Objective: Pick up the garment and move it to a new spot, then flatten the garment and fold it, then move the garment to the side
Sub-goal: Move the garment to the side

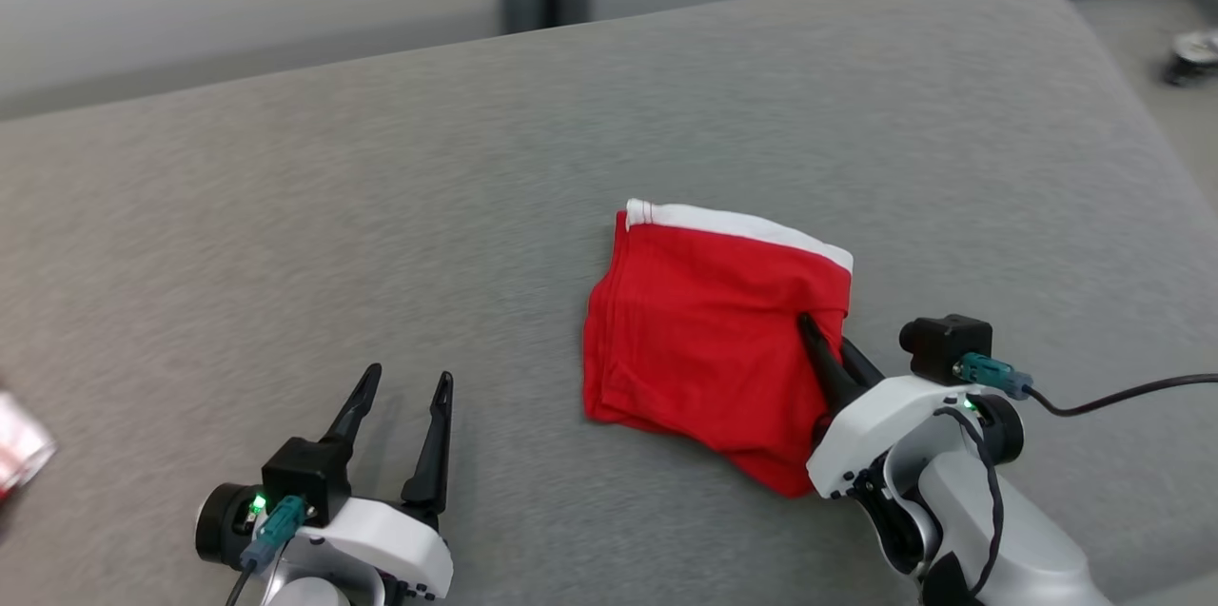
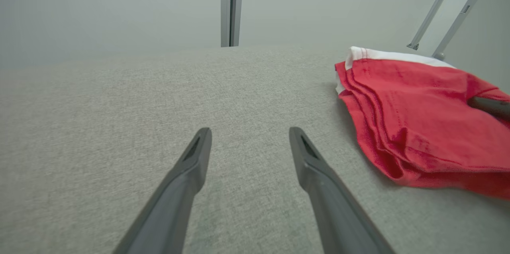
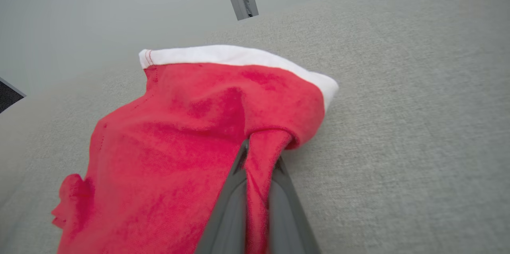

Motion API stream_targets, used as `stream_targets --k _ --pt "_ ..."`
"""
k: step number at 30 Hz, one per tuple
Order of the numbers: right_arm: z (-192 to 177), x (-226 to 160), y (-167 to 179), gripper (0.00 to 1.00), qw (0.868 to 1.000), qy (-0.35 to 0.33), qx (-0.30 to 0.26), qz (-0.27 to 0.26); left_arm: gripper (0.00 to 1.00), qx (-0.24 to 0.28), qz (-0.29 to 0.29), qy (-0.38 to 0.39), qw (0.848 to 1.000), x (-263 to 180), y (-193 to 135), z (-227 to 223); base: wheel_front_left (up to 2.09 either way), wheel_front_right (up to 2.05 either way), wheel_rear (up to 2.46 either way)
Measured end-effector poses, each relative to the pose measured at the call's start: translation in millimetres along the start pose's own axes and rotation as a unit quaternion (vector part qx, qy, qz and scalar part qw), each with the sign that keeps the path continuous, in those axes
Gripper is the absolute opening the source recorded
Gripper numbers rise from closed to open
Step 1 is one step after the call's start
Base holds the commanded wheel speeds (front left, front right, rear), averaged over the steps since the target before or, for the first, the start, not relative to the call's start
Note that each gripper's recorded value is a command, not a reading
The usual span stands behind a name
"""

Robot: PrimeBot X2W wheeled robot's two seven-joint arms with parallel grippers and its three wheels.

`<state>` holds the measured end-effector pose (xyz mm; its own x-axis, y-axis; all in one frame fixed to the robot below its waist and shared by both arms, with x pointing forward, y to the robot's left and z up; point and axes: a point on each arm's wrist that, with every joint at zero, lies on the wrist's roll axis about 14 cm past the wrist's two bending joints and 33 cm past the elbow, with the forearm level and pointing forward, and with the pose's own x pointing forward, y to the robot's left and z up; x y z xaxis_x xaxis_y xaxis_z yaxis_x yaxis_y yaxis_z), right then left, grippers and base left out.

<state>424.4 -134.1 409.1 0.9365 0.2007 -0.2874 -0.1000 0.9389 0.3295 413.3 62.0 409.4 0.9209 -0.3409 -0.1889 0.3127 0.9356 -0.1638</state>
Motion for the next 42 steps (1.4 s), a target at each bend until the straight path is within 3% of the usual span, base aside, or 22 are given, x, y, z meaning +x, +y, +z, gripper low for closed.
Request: stream_targets --k 8,13,20,26,34,35,36,37,38,42 --pt "7.5 -56.1 -60.5 0.00 0.995 -0.027 0.011 -0.095 1.00 0.009 -0.136 0.006 0.991 28.5 -87.0 -4.4 0.00 0.00 0.00" --pt "8.9 -63.4 -81.8 0.00 0.992 -0.022 -0.008 -0.124 1.00 0.010 -0.172 0.015 0.985 36.8 -108.9 -13.0 0.00 0.00 0.00" --pt "41.4 -35.5 -124.2 0.00 0.984 -0.007 -0.101 -0.149 1.00 0.019 -0.147 0.019 0.989 42.1 -82.2 -19.4 0.00 0.00 0.00" --pt "73.0 -8.9 -176.1 0.00 0.963 0.030 -0.198 -0.183 1.00 0.019 -0.095 0.016 0.995 44.9 -38.2 -19.8 0.00 0.00 0.00" --pt "108.7 21.8 -232.7 0.00 0.939 0.052 -0.242 -0.238 1.00 0.017 -0.033 0.012 0.999 42.9 10.1 -20.2 0.00 0.00 0.00" --pt "109.8 24.9 -237.7 0.04 0.937 0.055 -0.245 -0.243 1.00 0.016 -0.027 0.012 0.999 42.2 14.5 -20.7 0.00 0.00 0.00" --pt "110.5 27.9 -241.7 0.31 0.935 0.056 -0.248 -0.246 1.00 0.015 -0.021 0.014 1.000 41.5 18.5 -22.1 0.00 0.00 0.00" --pt "112.1 29.9 -246.2 0.80 0.933 0.056 -0.251 -0.251 1.00 0.015 -0.017 0.014 1.000 41.0 22.1 -23.2 0.00 0.00 0.00" --pt "114.7 31.5 -250.8 1.00 0.930 0.056 -0.260 -0.254 1.00 0.014 -0.013 0.015 1.000 41.1 25.3 -24.0 0.00 0.00 0.00" --pt "130.5 34.9 -261.8 1.00 0.927 0.027 -0.254 -0.275 1.00 0.012 -0.002 0.016 1.000 40.6 33.2 -25.5 0.00 0.00 0.00"
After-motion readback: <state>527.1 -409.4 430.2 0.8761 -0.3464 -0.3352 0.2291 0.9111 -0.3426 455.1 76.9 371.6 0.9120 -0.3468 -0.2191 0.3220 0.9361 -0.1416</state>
